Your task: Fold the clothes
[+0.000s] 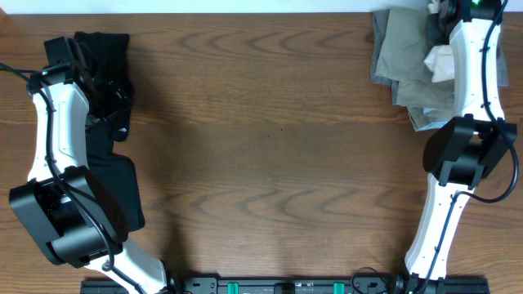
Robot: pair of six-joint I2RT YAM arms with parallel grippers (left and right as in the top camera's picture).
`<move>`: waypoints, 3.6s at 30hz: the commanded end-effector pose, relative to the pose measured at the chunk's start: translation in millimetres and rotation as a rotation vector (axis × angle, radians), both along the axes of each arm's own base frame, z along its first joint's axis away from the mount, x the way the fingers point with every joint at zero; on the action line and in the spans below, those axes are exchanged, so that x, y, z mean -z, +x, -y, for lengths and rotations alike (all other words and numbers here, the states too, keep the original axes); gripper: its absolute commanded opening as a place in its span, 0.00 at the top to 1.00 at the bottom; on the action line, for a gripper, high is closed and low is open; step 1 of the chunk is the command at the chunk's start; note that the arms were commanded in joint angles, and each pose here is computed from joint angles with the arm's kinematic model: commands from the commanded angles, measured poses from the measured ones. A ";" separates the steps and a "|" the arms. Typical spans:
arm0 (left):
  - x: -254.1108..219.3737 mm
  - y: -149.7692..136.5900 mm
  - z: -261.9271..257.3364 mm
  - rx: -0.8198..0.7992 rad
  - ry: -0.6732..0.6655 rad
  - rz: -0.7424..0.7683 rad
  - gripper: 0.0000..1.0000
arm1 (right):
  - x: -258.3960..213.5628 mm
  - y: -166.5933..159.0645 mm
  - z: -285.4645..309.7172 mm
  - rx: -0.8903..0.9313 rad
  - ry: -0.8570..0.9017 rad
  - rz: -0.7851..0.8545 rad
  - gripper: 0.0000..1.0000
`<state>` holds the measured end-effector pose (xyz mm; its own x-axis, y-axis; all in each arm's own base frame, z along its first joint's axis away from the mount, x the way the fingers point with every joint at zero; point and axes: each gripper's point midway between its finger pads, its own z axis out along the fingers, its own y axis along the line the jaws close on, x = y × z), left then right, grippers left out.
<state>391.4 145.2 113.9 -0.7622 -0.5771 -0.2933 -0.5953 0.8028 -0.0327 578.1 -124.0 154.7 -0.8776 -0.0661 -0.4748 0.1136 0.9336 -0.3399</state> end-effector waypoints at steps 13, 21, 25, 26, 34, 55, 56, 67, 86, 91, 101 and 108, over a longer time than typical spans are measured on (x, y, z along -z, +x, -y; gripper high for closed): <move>6.6 -1.2 -0.9 -0.014 -0.001 -0.016 0.11 | -10.9 10.0 -134.0 -0.265 0.241 0.033 0.28; 6.6 -1.1 -0.9 -0.014 -0.001 -0.016 0.12 | -58.5 3.3 -122.5 -0.252 0.245 0.120 0.05; 6.5 -0.9 -1.0 -0.013 0.000 -0.015 0.12 | -58.8 3.5 -89.7 -0.165 0.261 0.139 0.01; 6.4 -0.5 -1.1 -0.013 0.000 -0.013 0.12 | -58.7 4.0 -82.5 -0.163 0.277 0.145 0.01; 5.6 2.0 -2.0 -0.013 0.004 -0.002 0.12 | -78.0 34.6 -19.0 -0.187 0.268 0.336 0.07; 4.2 6.2 -3.4 -0.013 0.010 0.016 0.12 | 128.1 -2.2 37.1 -0.012 0.326 0.247 0.01; 4.2 6.2 -3.4 -0.013 0.010 0.015 0.12 | 134.7 -5.5 38.3 -0.006 0.328 0.247 0.01; 4.3 6.0 -3.4 -0.013 0.010 0.014 0.11 | 96.8 5.2 48.0 -0.008 0.297 0.328 0.01; 4.2 6.0 -3.6 -0.013 0.010 0.015 0.02 | -152.5 -23.2 13.1 -0.155 0.155 0.657 0.01; 4.2 6.1 -3.4 -0.013 0.009 0.015 0.02 | -189.7 -47.9 -51.1 -0.297 0.237 0.659 0.01; 4.2 6.0 -3.5 -0.014 0.009 0.015 0.02 | -232.0 -118.2 -258.8 -0.766 0.595 0.592 0.01; 4.2 6.0 -3.5 -0.014 0.009 0.015 0.02 | -221.7 -157.0 -343.9 -0.939 0.682 0.488 0.01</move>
